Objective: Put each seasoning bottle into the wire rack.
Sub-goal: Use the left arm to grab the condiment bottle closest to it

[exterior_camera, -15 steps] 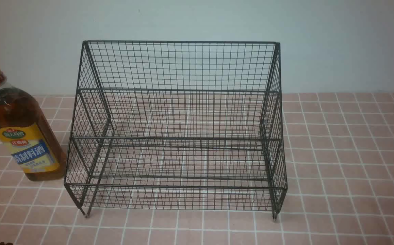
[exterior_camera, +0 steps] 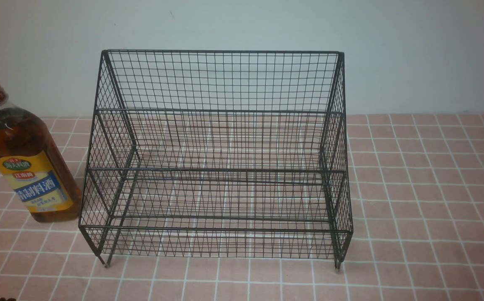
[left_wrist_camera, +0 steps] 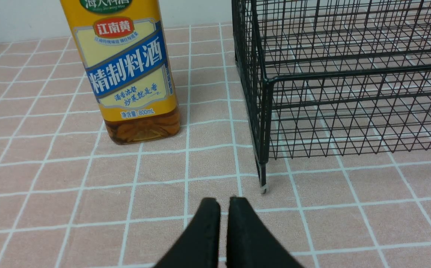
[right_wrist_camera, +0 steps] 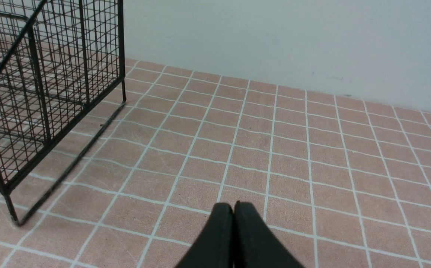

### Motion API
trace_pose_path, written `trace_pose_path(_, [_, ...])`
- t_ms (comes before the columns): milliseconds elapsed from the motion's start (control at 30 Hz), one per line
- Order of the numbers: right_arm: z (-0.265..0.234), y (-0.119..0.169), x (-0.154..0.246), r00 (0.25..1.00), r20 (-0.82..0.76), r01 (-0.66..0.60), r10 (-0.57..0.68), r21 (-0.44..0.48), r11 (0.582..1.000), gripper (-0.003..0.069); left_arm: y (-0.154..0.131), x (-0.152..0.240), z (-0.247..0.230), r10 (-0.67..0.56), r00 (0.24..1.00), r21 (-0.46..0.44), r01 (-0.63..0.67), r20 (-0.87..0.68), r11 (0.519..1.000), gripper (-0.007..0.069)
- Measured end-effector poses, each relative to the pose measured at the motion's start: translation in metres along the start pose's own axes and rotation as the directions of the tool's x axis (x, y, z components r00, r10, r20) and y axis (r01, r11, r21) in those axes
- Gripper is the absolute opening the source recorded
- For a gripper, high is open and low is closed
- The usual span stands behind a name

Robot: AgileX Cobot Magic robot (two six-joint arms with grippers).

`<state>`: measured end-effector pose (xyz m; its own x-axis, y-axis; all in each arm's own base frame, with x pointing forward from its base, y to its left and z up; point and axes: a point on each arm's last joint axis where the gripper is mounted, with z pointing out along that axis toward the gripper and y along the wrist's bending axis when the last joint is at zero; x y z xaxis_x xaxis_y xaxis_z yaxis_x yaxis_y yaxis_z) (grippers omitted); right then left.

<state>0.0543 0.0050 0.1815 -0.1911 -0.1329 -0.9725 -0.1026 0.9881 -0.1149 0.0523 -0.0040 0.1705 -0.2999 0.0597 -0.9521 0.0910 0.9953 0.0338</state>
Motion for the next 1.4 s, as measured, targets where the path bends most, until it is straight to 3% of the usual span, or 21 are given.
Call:
trace_pose_path(600, [0.000,0.000,0.000,1.000,0.000,0.000,0.000,0.000,1.000,-0.0014,0.000,-0.002,0.000,-0.004,1.000,-0.001,0.004,0.027,1.000,0.0014])
trace_pose_path(700, [0.000,0.000,0.000,1.000,0.000,0.000,0.000,0.000,1.000,-0.0014,-0.002,-0.013,-0.001,-0.149,0.979,0.038,0.145,0.141,0.989,0.0014])
trace_pose_path(733, [0.000,0.000,0.000,1.000,0.000,0.000,0.000,0.000,1.000,-0.0014,-0.002,-0.019,-0.002,-0.253,0.945,0.072,0.243,0.206,0.967,0.0014])
trace_pose_path(800, [0.000,0.000,0.000,1.000,0.000,0.000,0.000,0.000,1.000,-0.0014,0.000,-0.029,-0.005,-0.338,0.892,0.112,0.319,0.300,0.941,0.0014])
trace_pose_path(900, [0.000,0.000,0.000,1.000,0.000,0.000,0.000,0.000,1.000,-0.0014,0.003,-0.042,-0.010,-0.375,0.815,0.145,0.348,0.442,0.926,0.0014])
trace_pose_path(1000, [0.000,0.000,0.000,1.000,0.000,0.000,0.000,0.000,1.000,-0.0014,0.008,-0.055,-0.019,-0.343,0.725,0.148,0.321,0.597,0.936,0.0014])
trace_pose_path(1100, [0.000,0.000,0.000,1.000,0.000,0.000,0.000,0.000,1.000,-0.0014,0.012,-0.068,-0.026,-0.241,0.651,0.084,0.264,0.719,0.961,0.0014])
trace_pose_path(1300, [0.000,0.000,0.000,1.000,0.000,0.000,0.000,0.000,1.000,-0.0014,0.014,-0.115,-0.015,-0.072,0.752,-0.053,0.141,0.655,0.989,0.0014])
trace_pose_path(1400, [0.000,0.000,0.000,1.000,0.000,0.000,0.000,0.000,1.000,-0.0014,0.015,-0.139,0.000,-0.051,0.798,-0.078,0.122,0.600,0.989,0.0014])
